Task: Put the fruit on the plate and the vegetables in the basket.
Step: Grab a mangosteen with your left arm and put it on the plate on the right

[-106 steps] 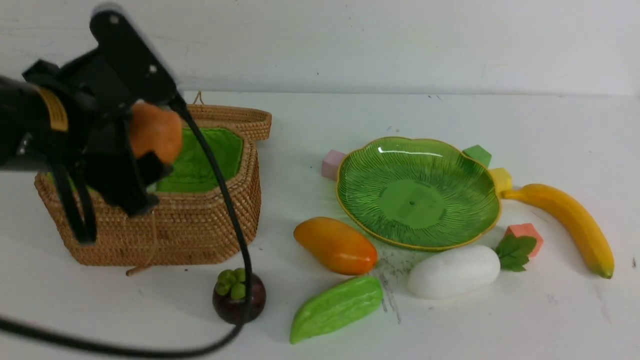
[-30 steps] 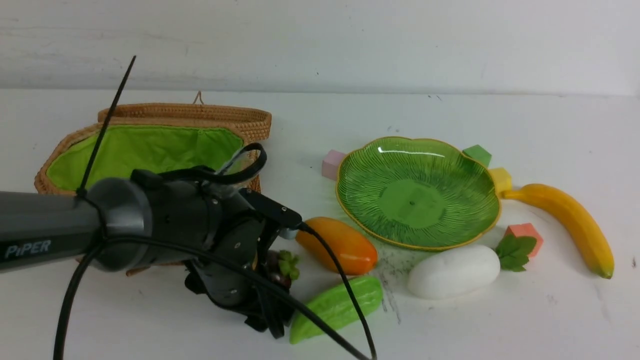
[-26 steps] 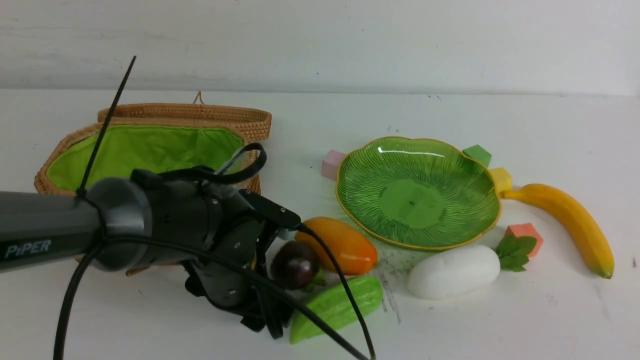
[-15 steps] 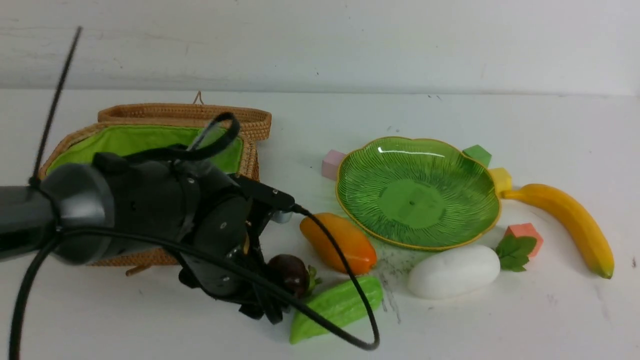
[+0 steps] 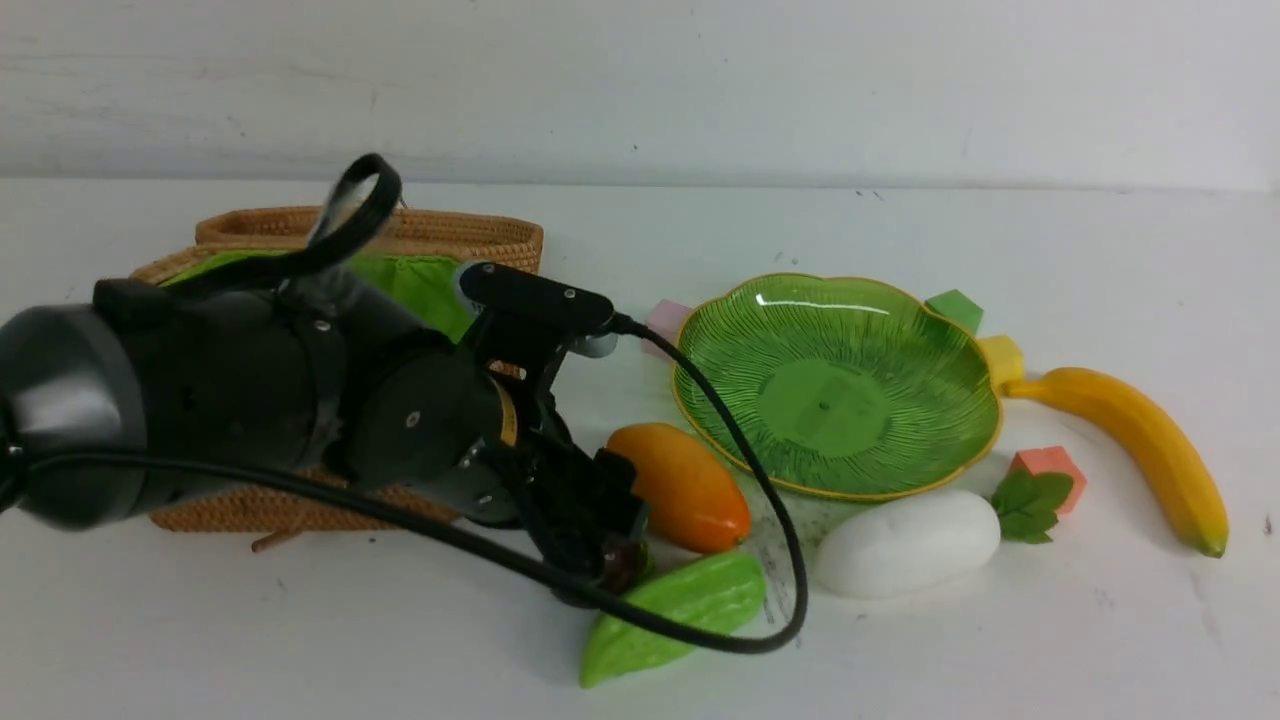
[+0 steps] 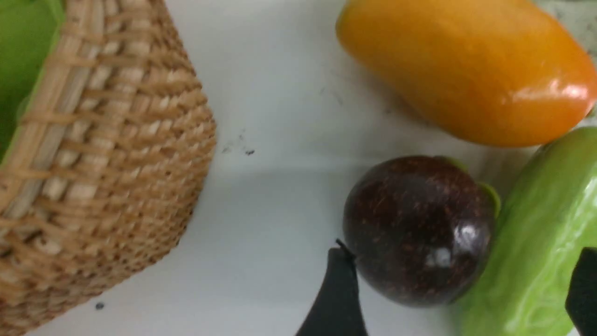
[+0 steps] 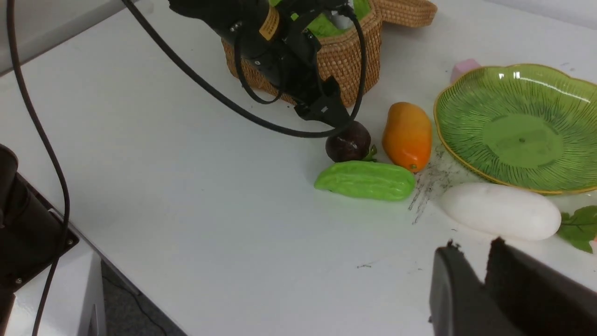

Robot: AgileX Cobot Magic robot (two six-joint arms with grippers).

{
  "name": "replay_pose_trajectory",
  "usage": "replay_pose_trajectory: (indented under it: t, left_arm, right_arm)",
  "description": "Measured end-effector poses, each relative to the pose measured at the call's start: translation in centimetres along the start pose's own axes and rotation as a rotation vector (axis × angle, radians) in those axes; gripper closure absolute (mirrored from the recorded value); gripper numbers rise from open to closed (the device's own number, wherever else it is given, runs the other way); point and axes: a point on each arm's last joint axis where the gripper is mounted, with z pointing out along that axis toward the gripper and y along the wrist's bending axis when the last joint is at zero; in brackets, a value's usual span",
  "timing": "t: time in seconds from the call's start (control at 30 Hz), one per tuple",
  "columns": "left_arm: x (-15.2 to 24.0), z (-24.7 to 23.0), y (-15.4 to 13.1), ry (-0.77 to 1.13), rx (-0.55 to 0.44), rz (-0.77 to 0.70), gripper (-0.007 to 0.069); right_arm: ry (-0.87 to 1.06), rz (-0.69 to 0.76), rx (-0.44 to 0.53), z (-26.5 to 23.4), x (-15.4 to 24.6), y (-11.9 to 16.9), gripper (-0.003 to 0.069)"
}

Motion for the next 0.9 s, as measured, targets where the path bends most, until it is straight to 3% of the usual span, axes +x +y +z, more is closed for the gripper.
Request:
replay_pose_trajectory:
  t: [0.57,0.9]
  left_arm:
    - [1.3,6.5,-0.2,0.006,0.012,0.035,0.0032]
    - [1.5,7.5,-0.2,0.012,0.013,0.042,0.0042]
  right_arm:
    - [-0.001,0.002,-0.004,0.0,0.0,0.0,0.0542]
    - [0.002,0.003,-0.007,0.0,0.0,0.1,0.0542]
